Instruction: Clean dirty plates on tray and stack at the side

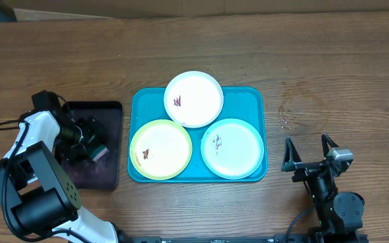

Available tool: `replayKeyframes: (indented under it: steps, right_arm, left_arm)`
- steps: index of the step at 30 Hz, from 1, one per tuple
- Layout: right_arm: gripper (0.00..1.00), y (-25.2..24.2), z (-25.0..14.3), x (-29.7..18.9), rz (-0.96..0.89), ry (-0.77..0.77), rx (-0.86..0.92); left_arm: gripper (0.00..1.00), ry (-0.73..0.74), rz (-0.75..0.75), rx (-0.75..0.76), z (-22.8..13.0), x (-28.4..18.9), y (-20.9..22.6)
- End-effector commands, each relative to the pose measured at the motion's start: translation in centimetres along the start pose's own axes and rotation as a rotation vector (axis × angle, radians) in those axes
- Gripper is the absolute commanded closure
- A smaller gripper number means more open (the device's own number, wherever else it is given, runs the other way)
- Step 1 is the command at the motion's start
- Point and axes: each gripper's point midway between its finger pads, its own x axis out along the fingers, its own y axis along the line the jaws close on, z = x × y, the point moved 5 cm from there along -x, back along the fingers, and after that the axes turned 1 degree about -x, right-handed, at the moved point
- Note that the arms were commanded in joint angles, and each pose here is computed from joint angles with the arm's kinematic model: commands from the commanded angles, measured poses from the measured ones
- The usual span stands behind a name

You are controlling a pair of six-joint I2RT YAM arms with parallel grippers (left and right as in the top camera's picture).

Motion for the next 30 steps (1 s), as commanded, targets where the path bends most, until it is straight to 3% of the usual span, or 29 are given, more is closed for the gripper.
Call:
replayKeyframes:
  steps: [1,8,11,14,16,17,22,25,26,27,28,29,30]
  right_arm:
    - [0.00,-0.22,-0.16,0.02,-0.011,-0.005,-0.004]
    - [0.00,-0.21,-0.16,0.02,-0.010,-0.005,-0.004]
    - [0.00,-0.22,-0.16,0.02,-0.011,-0.005,-0.004]
    - [0.00,-0.22,-0.16,0.02,-0.011,-0.005,-0.004]
    - [0.00,-0.21,-0.16,0.02,-0.010,-0.005,-0.004]
    - [0.00,-0.21,-0.16,0.02,-0.010,-0.005,-0.004]
    - [0.00,-0.21,-0.16,0.02,-0.010,-0.005,-0.004]
    - [0.00,-0.21,-0.16,0.02,-0.010,-0.005,-0.004]
    - [0.00,-0.21,-0.16,0.02,-0.010,-0.005,-0.004]
    - [0.00,-0.21,-0.16,0.02,-0.010,-0.005,-0.004]
    - [0.00,-0.22,-0.16,0.02,-0.011,-0.005,-0.004]
    - [0.00,-0.21,-0.16,0.02,-0.010,-0.005,-0.004]
    - [0.00,-0.21,-0.16,0.02,-0.010,-0.005,-0.004]
  left_arm:
    - [0.00,0.000,0.081,-0.004,-0.03,1.65,1.44]
    - [0.00,-0.017,0.096,-0.005,0.29,1.62,1.69]
    - [0.06,-0.022,0.097,-0.005,0.37,1.62,1.70]
    - [0.31,-0.024,0.095,-0.005,0.42,1.62,1.66]
    - [0.56,-0.024,0.095,-0.004,0.41,1.62,1.64]
    - [0.64,-0.024,0.095,-0.004,0.40,1.63,1.63]
    - [0.83,-0.020,0.093,-0.004,0.34,1.63,1.61]
    - [0.85,-0.012,0.097,-0.006,0.17,1.62,1.69]
    - [0.83,-0.010,0.097,-0.006,0.14,1.62,1.70]
    - [0.70,-0.008,0.099,-0.006,0.10,1.62,1.73]
    - [0.44,-0.006,0.100,-0.006,0.06,1.62,1.75]
    - [0.05,-0.004,0.101,-0.006,0.02,1.62,1.76]
    - [0.00,-0.002,0.102,-0.007,-0.02,1.62,1.78]
